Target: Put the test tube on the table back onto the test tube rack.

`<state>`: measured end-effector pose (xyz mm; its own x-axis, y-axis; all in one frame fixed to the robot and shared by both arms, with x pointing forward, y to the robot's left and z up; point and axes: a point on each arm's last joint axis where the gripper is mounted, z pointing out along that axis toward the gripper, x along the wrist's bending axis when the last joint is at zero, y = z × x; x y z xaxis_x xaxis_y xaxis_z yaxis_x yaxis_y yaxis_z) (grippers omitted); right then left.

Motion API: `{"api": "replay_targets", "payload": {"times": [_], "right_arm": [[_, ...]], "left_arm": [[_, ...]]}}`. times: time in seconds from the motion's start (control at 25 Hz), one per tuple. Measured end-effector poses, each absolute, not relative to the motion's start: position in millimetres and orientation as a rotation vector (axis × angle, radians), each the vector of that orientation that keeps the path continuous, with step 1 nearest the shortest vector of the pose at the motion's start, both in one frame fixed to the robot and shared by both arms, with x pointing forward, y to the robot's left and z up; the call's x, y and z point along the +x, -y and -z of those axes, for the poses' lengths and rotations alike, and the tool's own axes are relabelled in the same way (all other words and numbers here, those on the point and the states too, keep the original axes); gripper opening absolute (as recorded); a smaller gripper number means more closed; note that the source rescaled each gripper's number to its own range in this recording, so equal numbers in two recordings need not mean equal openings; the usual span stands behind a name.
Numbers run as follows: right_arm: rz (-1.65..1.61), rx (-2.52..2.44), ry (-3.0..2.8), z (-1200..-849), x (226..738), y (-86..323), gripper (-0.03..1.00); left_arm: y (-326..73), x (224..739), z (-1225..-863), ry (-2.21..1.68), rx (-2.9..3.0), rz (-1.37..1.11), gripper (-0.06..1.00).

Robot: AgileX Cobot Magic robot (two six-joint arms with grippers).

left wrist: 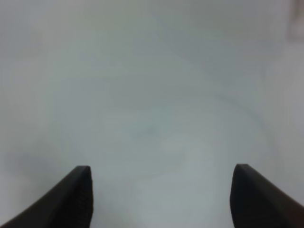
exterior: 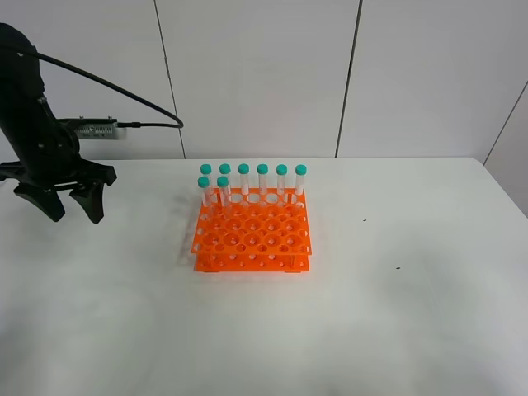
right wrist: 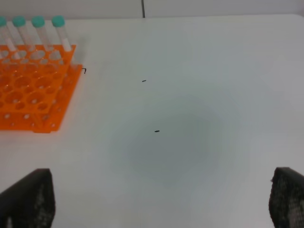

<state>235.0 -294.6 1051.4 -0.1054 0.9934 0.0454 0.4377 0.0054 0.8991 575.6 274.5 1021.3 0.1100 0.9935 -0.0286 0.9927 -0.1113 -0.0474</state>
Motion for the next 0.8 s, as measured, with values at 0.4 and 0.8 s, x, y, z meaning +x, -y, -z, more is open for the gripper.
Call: {"api": "replay_targets", "payload": {"times": [0.4, 0.8], "right_arm": [[-1.061, 1.497, -1.618, -1051.4, 235.0, 294.6, 1.0], [-1.061, 1.497, -1.618, -1051.4, 235.0, 294.6, 1.0]], "left_arm": [[-283.1, 456.7, -1038.1, 2.091, -2.326, -0.079, 0.74], [-292.1, 331.4, -1024.6, 2.244, -2.426, 0.198, 0.74]]}}
